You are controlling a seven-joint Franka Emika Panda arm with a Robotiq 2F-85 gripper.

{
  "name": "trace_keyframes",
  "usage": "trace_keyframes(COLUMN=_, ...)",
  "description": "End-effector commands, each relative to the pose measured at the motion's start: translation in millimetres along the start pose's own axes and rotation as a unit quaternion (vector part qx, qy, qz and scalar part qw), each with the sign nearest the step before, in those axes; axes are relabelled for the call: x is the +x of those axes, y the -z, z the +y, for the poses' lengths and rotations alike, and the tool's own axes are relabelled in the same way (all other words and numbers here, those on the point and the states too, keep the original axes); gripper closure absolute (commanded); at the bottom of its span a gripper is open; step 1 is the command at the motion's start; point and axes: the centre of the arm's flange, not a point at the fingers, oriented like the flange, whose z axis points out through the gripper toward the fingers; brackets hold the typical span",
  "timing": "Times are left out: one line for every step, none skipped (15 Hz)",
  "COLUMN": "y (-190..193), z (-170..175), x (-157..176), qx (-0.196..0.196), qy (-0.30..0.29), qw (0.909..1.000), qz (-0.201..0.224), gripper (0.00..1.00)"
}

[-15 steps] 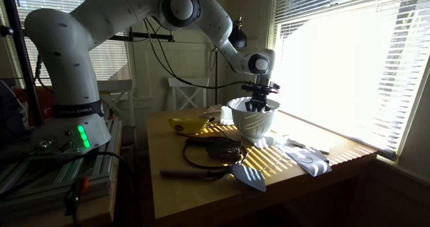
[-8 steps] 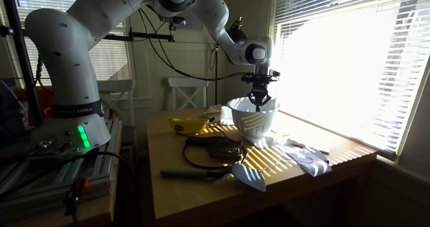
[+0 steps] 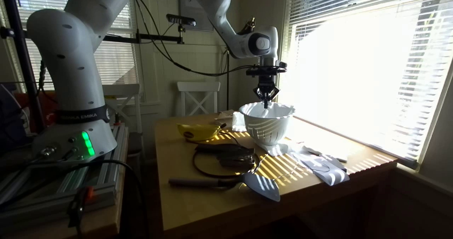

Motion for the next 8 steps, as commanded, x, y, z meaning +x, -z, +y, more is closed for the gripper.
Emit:
trace_keyframes(y=47.6, z=-50.8, x=-41.6, qx=-0.067, qy=0.028, qw=0.9971, qz=0.019, gripper=1.0)
trace_keyframes(y=58.0, z=-61.7, x=-44.3, qx=-0.083, qy=0.037, qw=0.9955, qz=0.028, gripper=1.0)
trace_keyframes(y=72.9, z=-73.7, x=-46.5, qx=-0.1, qy=0.045, qw=0.9932, qz=0.038, gripper=1.0)
trace_keyframes(y=84.6, z=-85.7, x=-48.3, qx=-0.115, qy=0.055, qw=0.9909, qz=0.045, gripper=1.0)
trace_keyframes(y=97.0, z=-101.6, x=-49.6, qx=-0.13, qy=0.064, qw=0.988, qz=0.053, gripper=1.0)
trace_keyframes(y=107.4, z=-119.3, x=-50.2, qx=-0.144, qy=0.077, qw=0.9848, qz=0.059, gripper=1.0)
trace_keyframes(y=115.6, z=-133.4, x=-50.9, qx=-0.158, qy=0.087, qw=0.9814, qz=0.065, gripper=1.0)
trace_keyframes(y=124.2, z=-146.5, x=-59.9, qx=-0.171, qy=0.102, qw=0.9774, qz=0.07, gripper=1.0)
